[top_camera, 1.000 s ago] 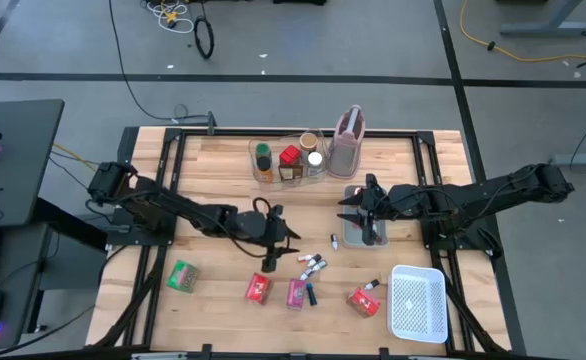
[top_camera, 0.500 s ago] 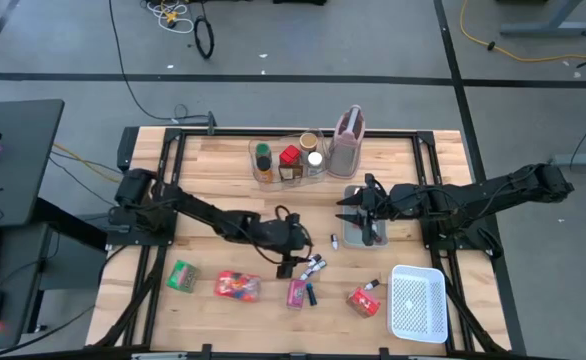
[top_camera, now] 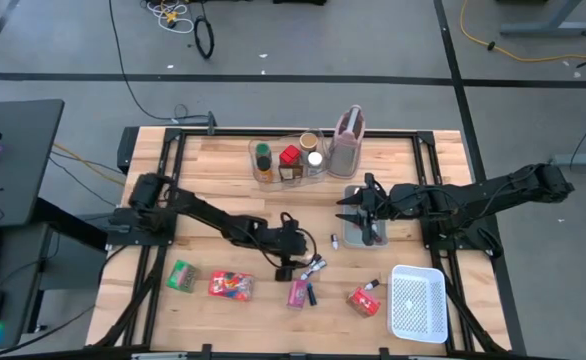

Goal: Pick & Place Kitchen Items
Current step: Put the small orange food coloring bottle into the gray bin

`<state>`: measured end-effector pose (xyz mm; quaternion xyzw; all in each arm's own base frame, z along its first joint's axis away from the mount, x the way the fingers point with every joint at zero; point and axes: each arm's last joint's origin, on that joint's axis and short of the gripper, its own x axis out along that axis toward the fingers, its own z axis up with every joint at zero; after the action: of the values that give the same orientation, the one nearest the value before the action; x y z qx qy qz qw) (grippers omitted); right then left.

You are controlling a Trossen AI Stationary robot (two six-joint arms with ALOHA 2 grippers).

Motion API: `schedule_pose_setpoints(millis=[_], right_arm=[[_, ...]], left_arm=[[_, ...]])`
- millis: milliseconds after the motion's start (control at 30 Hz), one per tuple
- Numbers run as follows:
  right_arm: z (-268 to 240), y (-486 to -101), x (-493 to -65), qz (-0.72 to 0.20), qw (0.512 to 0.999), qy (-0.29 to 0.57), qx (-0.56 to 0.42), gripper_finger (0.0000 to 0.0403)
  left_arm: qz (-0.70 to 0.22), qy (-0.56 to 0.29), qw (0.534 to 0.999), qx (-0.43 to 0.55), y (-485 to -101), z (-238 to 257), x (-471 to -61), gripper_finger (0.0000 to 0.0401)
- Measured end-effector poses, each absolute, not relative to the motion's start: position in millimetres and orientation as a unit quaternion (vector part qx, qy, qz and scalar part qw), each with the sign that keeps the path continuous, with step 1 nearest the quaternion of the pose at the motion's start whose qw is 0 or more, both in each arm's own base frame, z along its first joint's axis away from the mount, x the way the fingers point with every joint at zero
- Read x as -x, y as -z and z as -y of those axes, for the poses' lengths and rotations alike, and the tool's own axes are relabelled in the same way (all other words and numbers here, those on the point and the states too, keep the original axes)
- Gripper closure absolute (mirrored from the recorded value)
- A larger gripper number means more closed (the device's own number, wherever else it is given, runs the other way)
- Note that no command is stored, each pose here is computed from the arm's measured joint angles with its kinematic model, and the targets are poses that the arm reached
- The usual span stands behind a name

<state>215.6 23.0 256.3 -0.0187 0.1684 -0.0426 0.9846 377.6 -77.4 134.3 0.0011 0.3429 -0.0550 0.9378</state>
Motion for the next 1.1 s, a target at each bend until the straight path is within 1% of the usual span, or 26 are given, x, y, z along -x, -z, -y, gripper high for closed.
schedule_pose_setpoints(millis=[67, 133, 233, 333, 433, 600, 700, 767, 900, 1000, 1100], right_arm=[[-23.0, -256.6, -215.6, -0.167, 0.985, 0.044, 0.010, 0.0234], [-23.0, -256.3, -215.5, -0.168, 0.985, 0.045, 0.009, 0.0234], [-23.0, -256.4, -215.5, -0.168, 0.985, 0.045, 0.009, 0.0234], [-23.0, -256.1, -215.5, -0.169, 0.985, 0.045, 0.009, 0.0234], [-23.0, -256.2, -215.4, -0.169, 0.985, 0.045, 0.009, 0.0234], [-22.9, -255.9, -215.4, -0.170, 0.984, 0.045, 0.010, 0.0234], [-22.9, -255.9, -215.4, -0.170, 0.984, 0.045, 0.010, 0.0234], [-23.0, -255.9, -215.4, -0.170, 0.984, 0.045, 0.009, 0.0234], [-23.0, -255.8, -215.4, -0.169, 0.984, 0.051, -0.023, 0.0234], [-22.5, -255.5, -215.3, -0.170, 0.983, 0.055, -0.036, 0.0234], [-21.0, -254.4, -214.8, -0.174, 0.981, 0.078, -0.033, 0.0234]], left_arm=[[-0.355, 0.063, 0.933, -0.015, -123.1, 77.6, -378.3, 0.0182], [-0.371, 0.047, 0.927, -0.030, -111.7, 77.0, -379.0, 0.0182], [-0.380, 0.029, 0.924, -0.026, -106.6, 73.6, -380.0, 0.0184], [-0.380, 0.028, 0.924, -0.025, -105.4, 72.6, -380.8, 0.0196], [-0.375, 0.029, 0.926, -0.029, -105.2, 70.6, -381.8, 0.0223], [-0.365, 0.027, 0.930, -0.020, -105.4, 62.6, -384.8, 0.0279], [-0.363, 0.003, 0.932, -0.010, -105.4, 55.6, -386.1, 0.0303], [-0.359, -0.019, 0.933, -0.010, -105.9, 50.3, -387.0, 0.0312], [-0.347, -0.057, 0.936, -0.018, -113.1, 42.8, -389.6, 0.0311], [-0.318, -0.069, 0.945, -0.041, -131.7, 39.5, -395.4, 0.0298], [-0.292, -0.084, 0.950, -0.072, -152.1, 38.3, -400.9, 0.0295]])
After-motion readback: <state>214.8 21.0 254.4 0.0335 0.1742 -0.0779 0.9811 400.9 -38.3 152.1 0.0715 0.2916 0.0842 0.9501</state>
